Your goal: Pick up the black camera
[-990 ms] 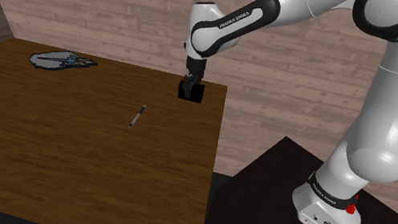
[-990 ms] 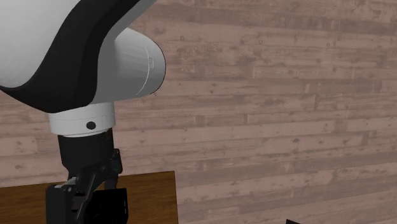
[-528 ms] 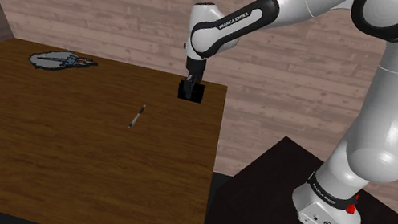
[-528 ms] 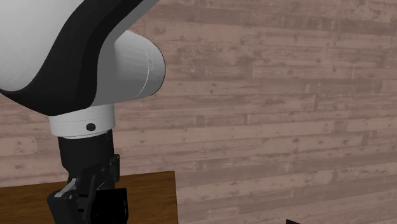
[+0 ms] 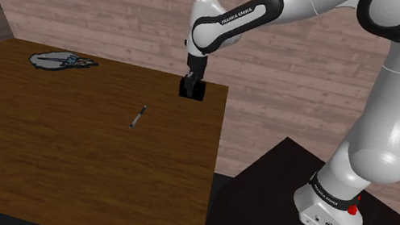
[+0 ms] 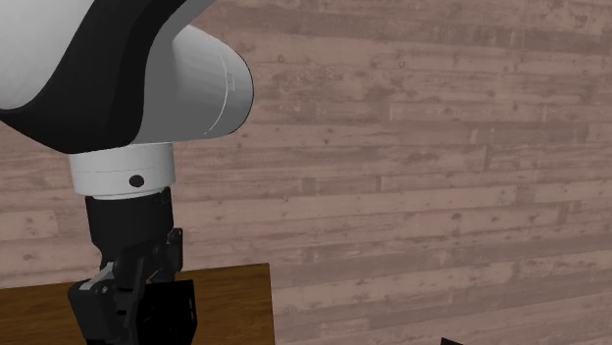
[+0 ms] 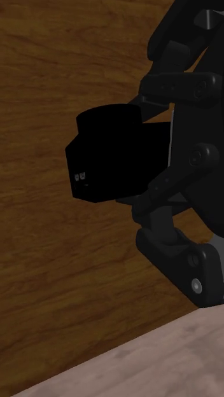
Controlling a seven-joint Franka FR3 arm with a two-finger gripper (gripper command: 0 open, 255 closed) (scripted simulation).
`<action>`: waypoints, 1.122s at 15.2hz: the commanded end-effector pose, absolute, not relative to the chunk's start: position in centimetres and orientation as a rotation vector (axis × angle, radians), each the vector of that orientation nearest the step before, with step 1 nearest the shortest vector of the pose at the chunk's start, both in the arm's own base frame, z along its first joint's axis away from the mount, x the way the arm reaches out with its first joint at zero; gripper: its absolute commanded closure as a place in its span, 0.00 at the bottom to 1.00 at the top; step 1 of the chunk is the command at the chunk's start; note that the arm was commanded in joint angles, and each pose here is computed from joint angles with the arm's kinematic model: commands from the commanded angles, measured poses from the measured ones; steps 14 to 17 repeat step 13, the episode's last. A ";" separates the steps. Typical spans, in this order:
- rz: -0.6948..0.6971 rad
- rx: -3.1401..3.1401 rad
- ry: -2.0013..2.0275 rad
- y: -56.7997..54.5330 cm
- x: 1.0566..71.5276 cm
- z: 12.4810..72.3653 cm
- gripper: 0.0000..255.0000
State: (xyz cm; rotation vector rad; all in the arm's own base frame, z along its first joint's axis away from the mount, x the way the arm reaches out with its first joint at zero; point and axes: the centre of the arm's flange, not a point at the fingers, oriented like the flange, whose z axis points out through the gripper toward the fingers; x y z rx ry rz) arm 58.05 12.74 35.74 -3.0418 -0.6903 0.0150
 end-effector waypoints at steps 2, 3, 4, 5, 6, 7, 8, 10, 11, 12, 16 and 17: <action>0.015 -3.042 -0.690 12.6 58.0 37.4 1.00; 0.015 -3.042 -0.690 12.6 57.9 37.9 1.00; 0.015 -3.042 -0.690 12.6 58.0 38.5 1.00; 0.015 -3.042 -0.690 12.6 58.0 39.0 1.00; 0.015 -3.042 -0.690 12.6 58.0 39.5 1.00; 0.015 -3.042 -0.690 12.6 58.0 40.1 1.00; 0.015 -3.042 -0.690 12.6 58.0 40.6 1.00; 0.015 -3.042 -0.690 12.6 58.0 41.6 1.00; 0.015 -3.042 -0.690 12.6 58.0 42.2 1.00; 0.015 -3.042 -0.690 12.6 58.0 42.2 1.00; 0.015 -3.042 -0.690 12.6 58.0 42.2 1.00; 0.015 -3.042 -0.690 12.6 58.0 42.2 1.00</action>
